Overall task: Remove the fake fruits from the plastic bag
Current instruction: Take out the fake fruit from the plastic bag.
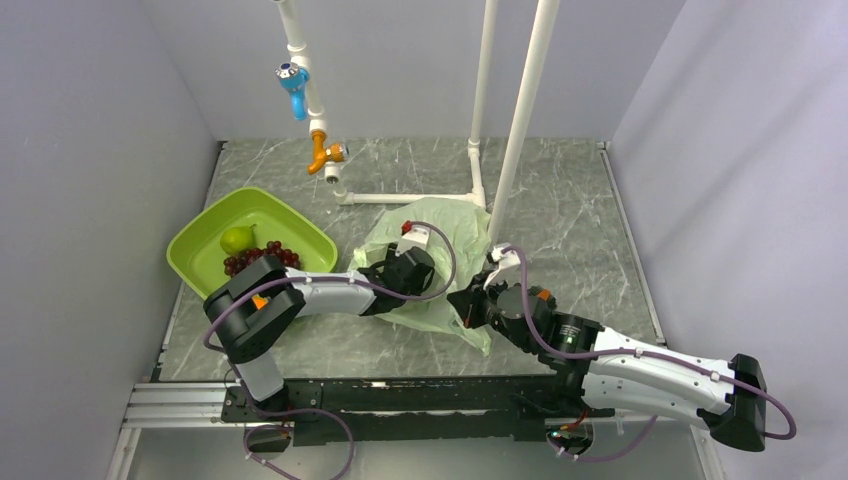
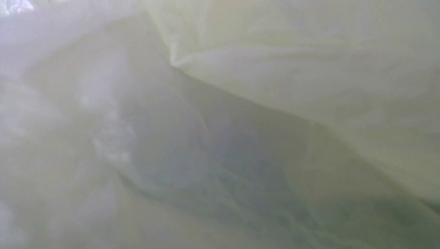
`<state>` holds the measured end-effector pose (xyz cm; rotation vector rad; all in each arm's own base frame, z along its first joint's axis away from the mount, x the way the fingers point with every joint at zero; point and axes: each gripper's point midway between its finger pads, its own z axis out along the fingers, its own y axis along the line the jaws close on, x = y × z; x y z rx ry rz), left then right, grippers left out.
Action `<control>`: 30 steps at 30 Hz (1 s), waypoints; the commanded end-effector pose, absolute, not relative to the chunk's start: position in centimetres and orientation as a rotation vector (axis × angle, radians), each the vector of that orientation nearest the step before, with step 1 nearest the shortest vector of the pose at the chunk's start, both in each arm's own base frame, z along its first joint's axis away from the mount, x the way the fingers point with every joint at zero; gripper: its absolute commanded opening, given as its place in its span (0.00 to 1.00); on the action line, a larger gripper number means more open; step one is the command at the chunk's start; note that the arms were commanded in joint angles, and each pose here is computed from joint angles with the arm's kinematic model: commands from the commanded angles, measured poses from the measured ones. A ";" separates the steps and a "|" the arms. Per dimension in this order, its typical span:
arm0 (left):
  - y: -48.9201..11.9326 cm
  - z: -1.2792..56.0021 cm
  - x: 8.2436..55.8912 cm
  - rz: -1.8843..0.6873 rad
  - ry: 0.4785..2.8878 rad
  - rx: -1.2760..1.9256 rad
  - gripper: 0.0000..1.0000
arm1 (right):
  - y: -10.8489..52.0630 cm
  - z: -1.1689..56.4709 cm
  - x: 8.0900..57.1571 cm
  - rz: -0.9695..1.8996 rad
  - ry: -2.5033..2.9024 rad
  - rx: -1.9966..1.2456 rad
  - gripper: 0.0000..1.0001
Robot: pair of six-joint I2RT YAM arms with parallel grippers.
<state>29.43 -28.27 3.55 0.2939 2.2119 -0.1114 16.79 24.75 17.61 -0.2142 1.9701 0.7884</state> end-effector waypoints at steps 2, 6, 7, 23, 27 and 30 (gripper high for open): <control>-29.4 7.4 30.3 -0.198 2.114 0.300 0.43 | 25.1 19.4 17.0 0.829 1.924 -0.187 0.00; -29.5 9.5 29.0 -0.303 2.089 0.329 0.38 | 24.6 19.4 17.1 0.807 1.920 -0.192 0.00; -29.7 9.8 28.5 -0.342 2.091 0.341 0.37 | 24.5 19.4 17.2 0.795 1.920 -0.191 0.00; -30.8 15.7 14.1 -1.106 1.958 0.821 0.31 | 22.7 20.8 20.3 0.532 1.888 -0.165 0.00; -29.1 18.8 12.3 -1.168 1.831 0.833 0.32 | 22.8 21.4 21.0 0.501 1.875 -0.159 0.00; -27.2 21.9 12.6 -1.132 1.780 0.724 0.32 | 22.5 20.7 21.6 0.438 1.904 -0.161 0.00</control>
